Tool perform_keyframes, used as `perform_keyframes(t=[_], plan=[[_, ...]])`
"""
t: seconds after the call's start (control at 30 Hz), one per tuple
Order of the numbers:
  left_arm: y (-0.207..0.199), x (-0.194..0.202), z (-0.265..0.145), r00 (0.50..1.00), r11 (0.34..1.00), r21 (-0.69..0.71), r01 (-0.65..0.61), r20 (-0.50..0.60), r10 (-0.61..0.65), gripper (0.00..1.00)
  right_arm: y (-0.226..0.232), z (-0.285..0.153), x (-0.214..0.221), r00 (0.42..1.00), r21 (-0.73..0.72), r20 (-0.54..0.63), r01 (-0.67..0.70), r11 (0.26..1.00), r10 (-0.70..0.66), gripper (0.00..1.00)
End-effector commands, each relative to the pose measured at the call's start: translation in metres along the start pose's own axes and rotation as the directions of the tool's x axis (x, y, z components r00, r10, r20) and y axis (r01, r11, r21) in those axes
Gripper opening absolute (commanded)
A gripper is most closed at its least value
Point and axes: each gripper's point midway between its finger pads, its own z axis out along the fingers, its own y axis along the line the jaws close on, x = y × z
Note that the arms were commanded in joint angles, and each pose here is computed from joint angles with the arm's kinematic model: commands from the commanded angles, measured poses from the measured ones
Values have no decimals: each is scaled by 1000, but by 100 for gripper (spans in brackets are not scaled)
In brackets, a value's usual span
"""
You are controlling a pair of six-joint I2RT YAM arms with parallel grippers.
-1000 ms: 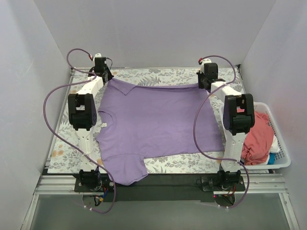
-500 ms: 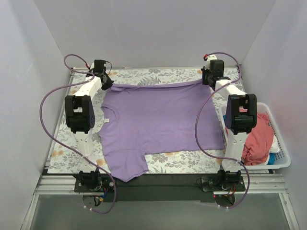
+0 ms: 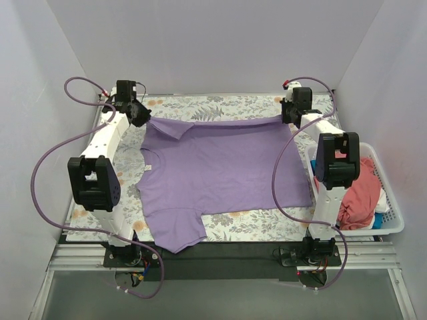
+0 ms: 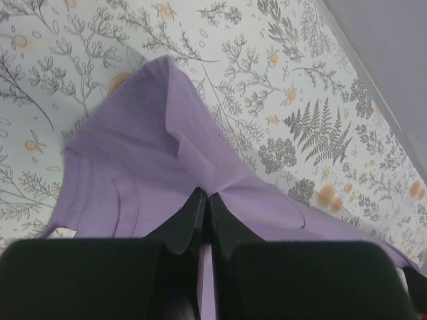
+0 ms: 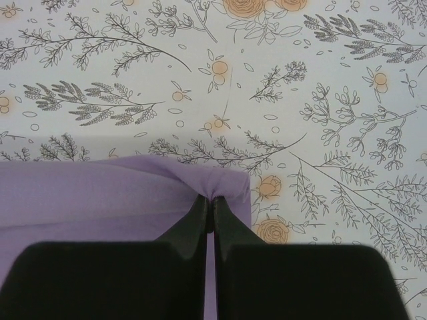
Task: Fold and stack the t-shirts
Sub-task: Fold the tshirt
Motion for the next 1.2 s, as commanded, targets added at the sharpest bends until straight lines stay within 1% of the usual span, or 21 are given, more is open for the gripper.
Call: perform_keyframes(t=[0.0,0.37,0.57,0.63,0.67,0.7,0.8,0.93,1.17], plan=[[12,13,-20,998,999,-12,45,-38,-46,0,-12,-24,-22,999,34,51,11,999,-12,1],[33,44,-45,990,996,-20,85,-111,-87,0,-15,-42,-3,1000,62,6,-1,998,0,1],[37,51,-62,986,995,-11,103,-128,-103,0,-18,-49,8,999,89,-21,-24,996,26,1],[42,58,-62,983,994,-20,108,-145,-109,0,-17,-50,13,999,88,-33,-38,995,41,1],[38,64,-65,977,993,8,114,-180,-110,0,-16,-50,15,998,87,-37,-43,995,46,1],[42,71,-64,974,993,0,115,-197,-112,0,-15,-51,16,998,81,-40,-48,996,51,1],[48,77,-66,972,994,-9,112,-208,-111,0,-10,-51,22,996,65,-52,-67,996,70,1],[54,81,-72,972,994,-19,106,-209,-107,0,-15,-53,30,994,94,-71,-74,993,81,1],[68,93,-75,968,995,-42,90,-232,-97,0,-14,-53,39,991,95,-101,-79,992,89,1]])
